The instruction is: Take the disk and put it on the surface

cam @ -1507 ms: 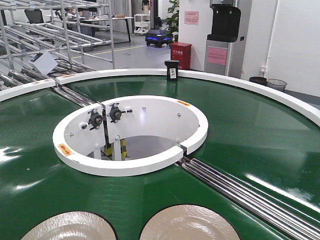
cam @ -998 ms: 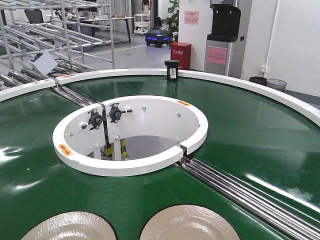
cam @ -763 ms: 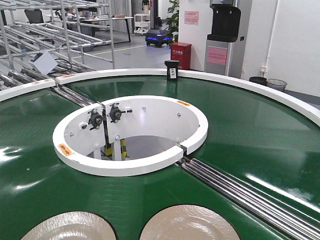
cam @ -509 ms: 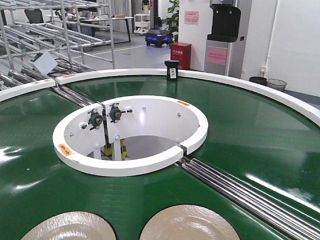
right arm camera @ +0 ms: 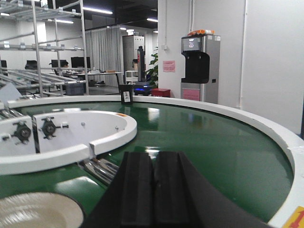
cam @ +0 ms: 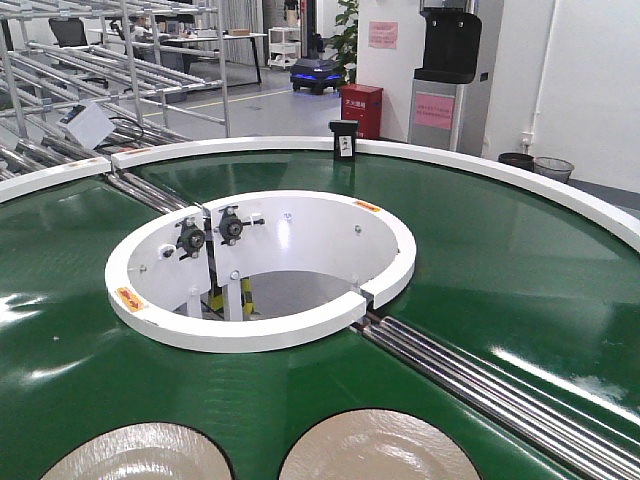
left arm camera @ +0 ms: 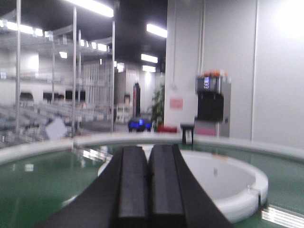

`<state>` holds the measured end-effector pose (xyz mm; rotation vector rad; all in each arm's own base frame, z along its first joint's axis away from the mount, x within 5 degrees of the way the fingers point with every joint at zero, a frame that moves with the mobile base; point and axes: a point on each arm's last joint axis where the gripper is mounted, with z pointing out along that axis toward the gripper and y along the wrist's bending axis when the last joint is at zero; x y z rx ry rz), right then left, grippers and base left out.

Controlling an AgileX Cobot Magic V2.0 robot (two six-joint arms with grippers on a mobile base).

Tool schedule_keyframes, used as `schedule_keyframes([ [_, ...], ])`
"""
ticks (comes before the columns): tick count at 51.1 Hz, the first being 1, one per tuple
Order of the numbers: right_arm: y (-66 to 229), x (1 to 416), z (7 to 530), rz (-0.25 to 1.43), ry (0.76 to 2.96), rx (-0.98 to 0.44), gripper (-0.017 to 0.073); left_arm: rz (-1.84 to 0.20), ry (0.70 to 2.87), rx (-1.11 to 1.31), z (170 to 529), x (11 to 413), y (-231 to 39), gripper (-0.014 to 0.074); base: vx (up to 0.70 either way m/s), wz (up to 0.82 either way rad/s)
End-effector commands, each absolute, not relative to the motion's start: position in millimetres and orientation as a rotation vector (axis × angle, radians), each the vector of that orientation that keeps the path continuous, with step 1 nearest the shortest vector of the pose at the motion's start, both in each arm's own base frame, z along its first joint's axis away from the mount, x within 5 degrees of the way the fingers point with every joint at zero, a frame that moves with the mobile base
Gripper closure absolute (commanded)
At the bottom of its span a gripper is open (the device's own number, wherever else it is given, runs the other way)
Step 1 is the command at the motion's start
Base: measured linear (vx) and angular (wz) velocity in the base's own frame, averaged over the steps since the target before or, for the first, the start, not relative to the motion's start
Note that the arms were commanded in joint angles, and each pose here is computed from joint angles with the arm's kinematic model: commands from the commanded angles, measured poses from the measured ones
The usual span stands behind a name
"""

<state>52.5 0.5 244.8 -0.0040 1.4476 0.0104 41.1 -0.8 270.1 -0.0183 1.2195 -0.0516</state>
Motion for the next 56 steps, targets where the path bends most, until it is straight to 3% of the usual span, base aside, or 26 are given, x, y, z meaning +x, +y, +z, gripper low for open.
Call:
schedule_keyframes([
  [1,0.5,51.0,296.9,0.027,1.402,0.008,0.0568,-0.067,1.084,-0.025,317.8,28.3,-0.6,0.0601,0.00,0.00],
  [7,0.3,64.5,335.8,-0.008,1.445,-0.015,0.0568,-0.030,1.151,-0.006,359.3,33.9,-0.4,0.0601,0.00,0.00],
  [14,0.7,96.0,351.2,-0.008,1.494,-0.018,0.0568,-0.009,1.223,0.007,382.7,58.7,-0.6,0.0598,0.00,0.00],
  [32,1.6,170.7,315.6,0.006,1.741,-0.009,0.0550,-0.023,1.687,-0.011,336.5,150.0,-1.4,0.0558,0.00,0.00],
  [39,1.7,186.1,302.2,0.026,1.810,0.017,0.0499,-0.022,1.797,-0.012,318.7,173.4,-1.7,0.0457,0.00,0.00],
  [50,1.8,192.9,294.7,0.041,1.850,0.038,0.0362,-0.051,1.961,-0.060,290.2,198.7,-1.9,0.0208,0.00,0.00],
  [56,1.8,192.9,294.7,0.041,1.850,0.038,0.0266,-0.047,2.047,-0.062,274.6,208.7,-2.0,0.0148,0.00,0.00],
])
